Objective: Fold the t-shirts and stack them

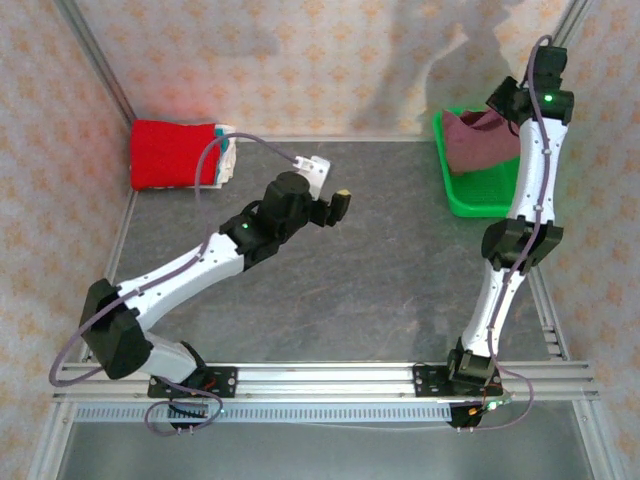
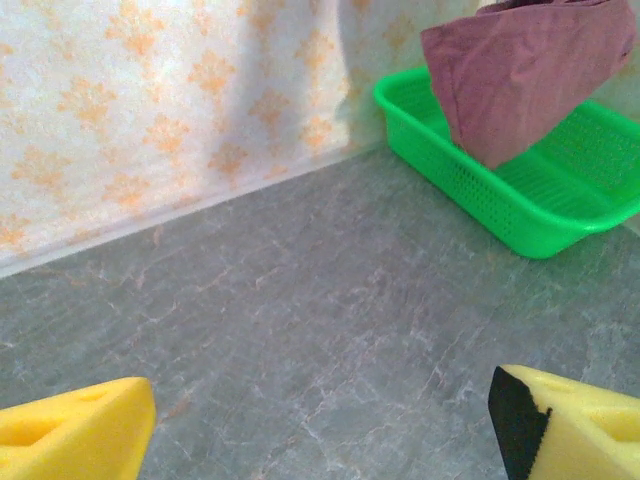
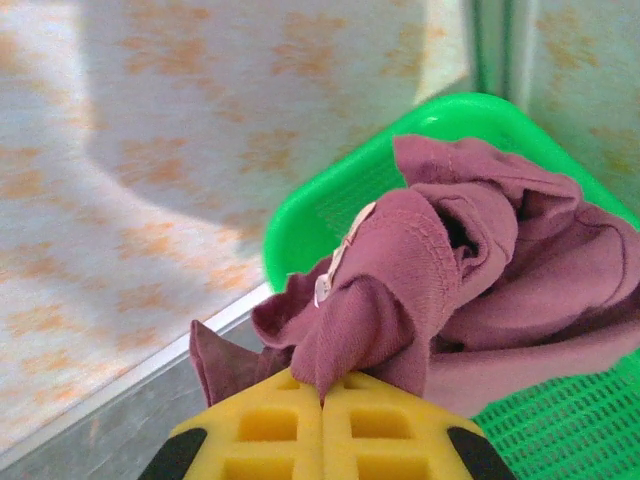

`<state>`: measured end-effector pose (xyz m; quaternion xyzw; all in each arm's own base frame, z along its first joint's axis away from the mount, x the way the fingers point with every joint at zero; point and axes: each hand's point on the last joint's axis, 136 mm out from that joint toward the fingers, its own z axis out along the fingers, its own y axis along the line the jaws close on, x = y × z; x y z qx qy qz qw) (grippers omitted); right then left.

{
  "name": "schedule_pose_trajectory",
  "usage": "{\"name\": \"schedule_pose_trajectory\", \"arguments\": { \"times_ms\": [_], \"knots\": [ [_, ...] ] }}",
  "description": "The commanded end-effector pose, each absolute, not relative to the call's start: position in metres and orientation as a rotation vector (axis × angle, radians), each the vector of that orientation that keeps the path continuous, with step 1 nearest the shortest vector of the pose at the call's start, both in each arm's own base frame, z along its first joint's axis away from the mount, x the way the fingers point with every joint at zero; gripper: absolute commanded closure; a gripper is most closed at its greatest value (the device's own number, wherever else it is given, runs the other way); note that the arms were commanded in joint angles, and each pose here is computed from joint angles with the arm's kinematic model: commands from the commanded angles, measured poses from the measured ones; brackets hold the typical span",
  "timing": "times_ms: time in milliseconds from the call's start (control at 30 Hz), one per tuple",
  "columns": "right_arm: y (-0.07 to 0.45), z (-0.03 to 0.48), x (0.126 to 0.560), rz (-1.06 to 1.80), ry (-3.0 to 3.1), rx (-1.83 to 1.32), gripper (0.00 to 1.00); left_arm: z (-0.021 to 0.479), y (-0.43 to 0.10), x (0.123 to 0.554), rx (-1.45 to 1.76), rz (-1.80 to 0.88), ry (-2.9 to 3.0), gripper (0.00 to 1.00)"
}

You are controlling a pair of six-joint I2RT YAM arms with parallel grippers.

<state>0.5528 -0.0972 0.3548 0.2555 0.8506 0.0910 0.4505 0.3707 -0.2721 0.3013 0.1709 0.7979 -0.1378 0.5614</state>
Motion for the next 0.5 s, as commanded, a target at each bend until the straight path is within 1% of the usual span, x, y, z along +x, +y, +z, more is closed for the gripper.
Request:
{"name": "schedule_pose_trajectory", "arguments": {
  "times_ms": [0, 133, 267, 333, 467],
  "knots": [
    [-0.058, 0.485, 0.505, 0.305, 1.835, 0.457, 1.00, 0.319, -0.259, 0.368, 0.357, -0.318, 1.829, 0.11],
    [-0.014, 0.547, 0.472, 0.348, 1.700, 0.325, 1.00, 0.329, -0.256, 0.365, 0.349, -0.329, 1.807, 0.11],
    [0.047, 0.583, 0.429, 0.523, 1.653, 0.157, 1.00, 0.346, -0.241, 0.353, 0.317, -0.326, 1.763, 0.10],
    [0.090, 0.585, 0.409, 0.628, 1.675, 0.032, 1.00, 0.353, -0.231, 0.346, 0.295, -0.327, 1.722, 0.09],
    [0.181, 0.563, 0.377, 0.845, 1.734, -0.219, 1.00, 0.355, -0.205, 0.332, 0.243, -0.332, 1.670, 0.09]
  ]
}}
